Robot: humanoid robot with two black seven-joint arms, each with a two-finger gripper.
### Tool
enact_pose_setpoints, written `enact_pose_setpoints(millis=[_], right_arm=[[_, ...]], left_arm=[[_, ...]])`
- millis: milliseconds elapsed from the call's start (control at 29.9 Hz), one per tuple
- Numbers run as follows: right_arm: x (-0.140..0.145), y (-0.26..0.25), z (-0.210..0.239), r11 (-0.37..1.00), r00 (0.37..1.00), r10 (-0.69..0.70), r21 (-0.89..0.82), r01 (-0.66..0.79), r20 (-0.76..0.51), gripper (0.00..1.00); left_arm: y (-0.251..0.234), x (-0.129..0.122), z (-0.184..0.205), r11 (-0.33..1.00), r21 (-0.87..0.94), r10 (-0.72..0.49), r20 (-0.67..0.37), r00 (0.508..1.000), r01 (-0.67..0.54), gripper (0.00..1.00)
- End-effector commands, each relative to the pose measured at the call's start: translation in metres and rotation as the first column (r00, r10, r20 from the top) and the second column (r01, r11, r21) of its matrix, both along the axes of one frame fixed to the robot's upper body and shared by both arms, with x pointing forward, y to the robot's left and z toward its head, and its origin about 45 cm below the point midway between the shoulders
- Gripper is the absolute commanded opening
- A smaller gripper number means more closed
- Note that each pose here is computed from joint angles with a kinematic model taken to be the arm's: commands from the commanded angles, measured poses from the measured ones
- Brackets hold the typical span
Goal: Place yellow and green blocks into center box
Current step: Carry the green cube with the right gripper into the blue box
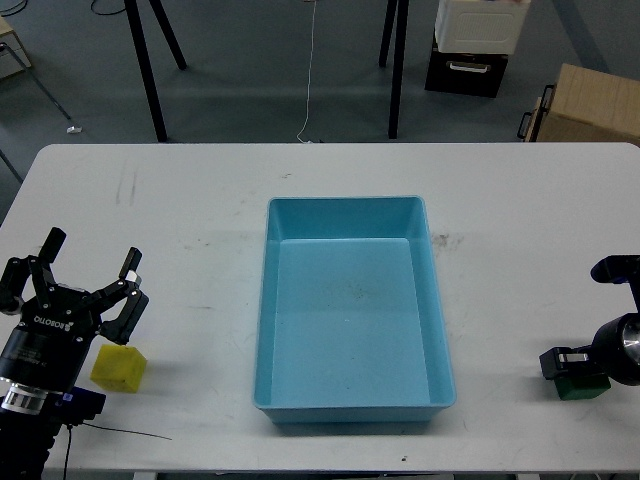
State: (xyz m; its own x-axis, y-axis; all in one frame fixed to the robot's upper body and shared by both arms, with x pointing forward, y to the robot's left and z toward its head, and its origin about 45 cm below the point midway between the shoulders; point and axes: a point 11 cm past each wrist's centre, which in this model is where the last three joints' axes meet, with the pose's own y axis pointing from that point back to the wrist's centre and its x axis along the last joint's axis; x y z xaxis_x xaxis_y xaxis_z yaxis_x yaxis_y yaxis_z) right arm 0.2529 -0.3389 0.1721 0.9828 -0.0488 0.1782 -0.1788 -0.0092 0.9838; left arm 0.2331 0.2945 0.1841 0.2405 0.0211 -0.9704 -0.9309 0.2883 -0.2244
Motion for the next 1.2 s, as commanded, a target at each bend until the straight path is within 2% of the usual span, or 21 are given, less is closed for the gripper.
enact_pose_setpoints(millis=[0, 134, 301, 401, 468, 568, 635, 669, 702, 769, 802, 836, 869, 903, 1070, 1170], right_arm=[[0.01, 0.012, 0.015, 0.999, 0.999, -0.003, 0.044, 0.001, 0.044, 0.0], [0.049, 0.052, 0.064, 0.988, 0.99, -0.028, 0.152, 0.007, 0.138, 0.0], [0.091, 0.171, 0.117, 0.967, 0.969, 0.122, 0.195, -0.166, 0.216, 0.0], [0.094, 0.234, 0.109, 0.954, 0.958, 0.203, 0.179, -0.241, 0.205, 0.0], [0.083, 0.261, 0.089, 0.941, 0.945, 0.275, 0.153, -0.302, 0.175, 0.0], [0.058, 0.281, 0.045, 0.926, 0.933, 0.347, 0.125, -0.357, 0.092, 0.0], [0.064, 0.274, 0.033, 0.938, 0.944, 0.319, 0.113, -0.327, 0.085, 0.02], [0.066, 0.271, 0.029, 0.942, 0.948, 0.307, 0.112, -0.315, 0.084, 0.07], [0.068, 0.269, 0.027, 0.945, 0.951, 0.298, 0.112, -0.306, 0.084, 0.18], [0.069, 0.269, 0.026, 0.947, 0.952, 0.293, 0.111, -0.302, 0.088, 0.29], [0.07, 0.27, 0.027, 0.947, 0.952, 0.29, 0.113, -0.3, 0.093, 0.38], [0.071, 0.27, 0.028, 0.948, 0.953, 0.286, 0.115, -0.297, 0.101, 0.53], [0.073, 0.271, 0.03, 0.949, 0.953, 0.282, 0.114, -0.294, 0.114, 0.79], [0.074, 0.271, 0.031, 0.95, 0.954, 0.275, 0.116, -0.289, 0.122, 0.99], [0.09, 0.28, 0.044, 0.955, 0.957, 0.234, 0.144, -0.26, 0.174, 0.99], [0.111, 0.292, 0.064, 0.956, 0.972, 0.12, 0.24, -0.168, 0.202, 0.99]], left_arm=[[0.0, 0.0, 0.0, 1.0, 0.0, 0.0, 0.001, 1.0, 0.0, 1.0], [0.0, 0.0, 0.0, 1.0, 0.0, 0.0, 0.001, 1.0, 0.0, 1.0], [-0.015, 0.004, 0.0, 0.999, 0.002, -0.043, 0.003, 0.999, 0.043, 1.0], [-0.016, 0.004, 0.0, 0.999, 0.001, -0.047, 0.002, 0.999, 0.047, 1.0], [-0.016, 0.004, 0.0, 0.999, 0.003, -0.048, 0.002, 0.999, 0.048, 1.0], [-0.016, 0.005, 0.001, 0.999, 0.006, -0.05, 0.006, 0.999, 0.05, 1.0], [-0.016, 0.007, 0.003, 0.999, 0.007, -0.051, 0.015, 0.999, 0.051, 1.0], [-0.016, 0.007, 0.004, 0.999, 0.007, -0.05, 0.017, 0.999, 0.05, 1.0], [-0.016, 0.007, 0.003, 0.999, 0.006, -0.049, 0.015, 0.999, 0.049, 1.0], [-0.016, 0.007, 0.003, 0.999, 0.009, -0.053, 0.014, 0.998, 0.053, 1.0], [-0.017, 0.007, 0.003, 0.998, 0.01, -0.054, 0.012, 0.998, 0.054, 1.0], [-0.017, 0.007, 0.002, 0.998, 0.01, -0.054, 0.012, 0.998, 0.054, 1.0], [-0.017, 0.007, 0.002, 0.998, 0.012, -0.056, 0.01, 0.998, 0.056, 1.0], [-0.017, 0.007, 0.002, 0.998, 0.015, -0.057, 0.011, 0.998, 0.057, 1.0], [-0.019, 0.009, 0.002, 0.998, 0.03, -0.062, 0.013, 0.998, 0.062, 1.0], [-0.019, 0.01, 0.002, 0.998, 0.03, -0.062, 0.014, 0.998, 0.062, 1.0]])
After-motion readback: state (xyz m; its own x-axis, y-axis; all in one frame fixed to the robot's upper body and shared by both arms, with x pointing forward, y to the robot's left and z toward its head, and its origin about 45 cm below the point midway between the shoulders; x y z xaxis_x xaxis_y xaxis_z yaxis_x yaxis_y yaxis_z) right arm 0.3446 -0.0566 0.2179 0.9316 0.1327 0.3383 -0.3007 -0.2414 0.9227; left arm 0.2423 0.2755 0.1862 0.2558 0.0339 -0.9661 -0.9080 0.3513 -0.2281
